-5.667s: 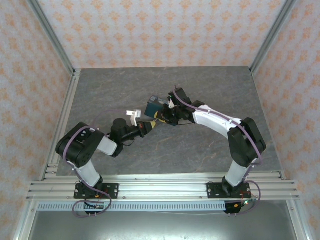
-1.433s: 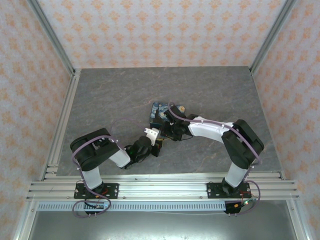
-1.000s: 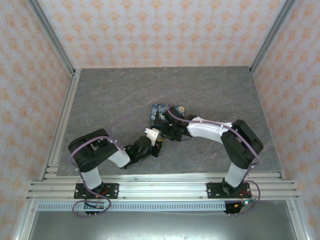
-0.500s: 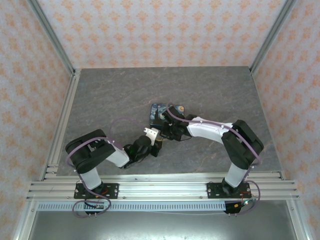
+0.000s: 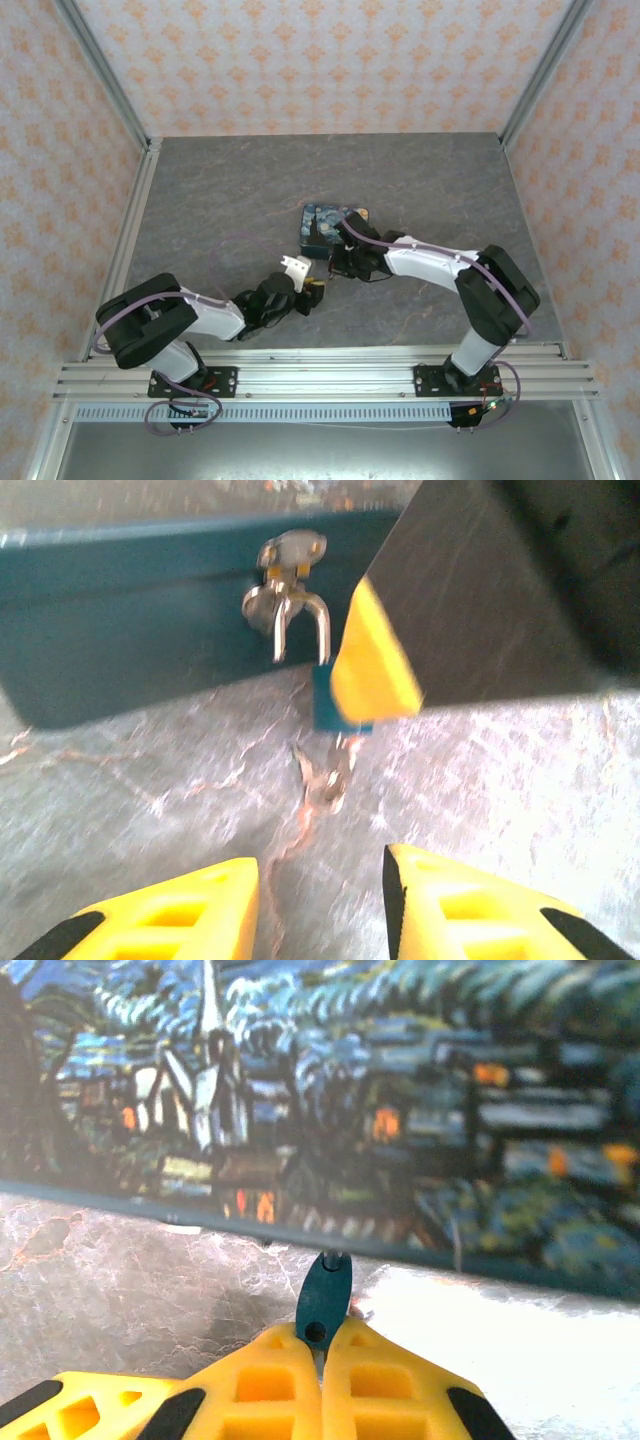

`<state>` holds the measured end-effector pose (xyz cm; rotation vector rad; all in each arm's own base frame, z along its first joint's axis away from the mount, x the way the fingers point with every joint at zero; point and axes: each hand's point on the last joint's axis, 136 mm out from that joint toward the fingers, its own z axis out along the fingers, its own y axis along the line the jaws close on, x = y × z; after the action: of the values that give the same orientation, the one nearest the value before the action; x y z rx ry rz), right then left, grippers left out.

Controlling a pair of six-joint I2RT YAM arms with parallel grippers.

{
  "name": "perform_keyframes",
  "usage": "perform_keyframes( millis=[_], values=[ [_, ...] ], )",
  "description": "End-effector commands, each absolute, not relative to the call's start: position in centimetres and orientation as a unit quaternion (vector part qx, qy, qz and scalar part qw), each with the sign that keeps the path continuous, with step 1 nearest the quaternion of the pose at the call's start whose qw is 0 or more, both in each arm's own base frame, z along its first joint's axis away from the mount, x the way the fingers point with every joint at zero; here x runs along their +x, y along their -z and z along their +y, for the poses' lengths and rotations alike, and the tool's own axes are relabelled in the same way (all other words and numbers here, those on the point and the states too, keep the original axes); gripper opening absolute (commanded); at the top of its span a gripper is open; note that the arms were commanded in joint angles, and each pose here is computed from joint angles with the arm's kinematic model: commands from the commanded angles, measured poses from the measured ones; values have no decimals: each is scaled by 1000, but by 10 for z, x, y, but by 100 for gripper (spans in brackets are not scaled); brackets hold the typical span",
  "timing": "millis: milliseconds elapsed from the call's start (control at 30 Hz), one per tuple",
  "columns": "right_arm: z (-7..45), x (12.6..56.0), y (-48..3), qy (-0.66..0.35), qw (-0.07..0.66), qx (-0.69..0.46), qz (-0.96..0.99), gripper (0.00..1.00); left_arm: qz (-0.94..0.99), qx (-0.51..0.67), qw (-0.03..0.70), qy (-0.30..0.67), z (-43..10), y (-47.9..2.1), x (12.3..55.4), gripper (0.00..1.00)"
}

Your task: Unlock the padlock with the key

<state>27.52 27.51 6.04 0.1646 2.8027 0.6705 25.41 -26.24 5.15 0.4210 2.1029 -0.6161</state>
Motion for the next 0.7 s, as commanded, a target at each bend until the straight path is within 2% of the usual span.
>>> perform_keyframes(
  millis=[0, 433, 667],
  values=[
    [272, 282, -76, -254, 155, 45, 954, 0, 860, 152, 433, 225, -247, -46, 250, 37],
    [279, 290, -60, -326, 148, 174, 918, 0, 868, 119, 437, 204, -228, -60, 249, 36],
    [281, 300, -72, -352, 176, 227, 891, 0, 867, 110, 444, 197, -218, -62, 246, 37]
  ],
)
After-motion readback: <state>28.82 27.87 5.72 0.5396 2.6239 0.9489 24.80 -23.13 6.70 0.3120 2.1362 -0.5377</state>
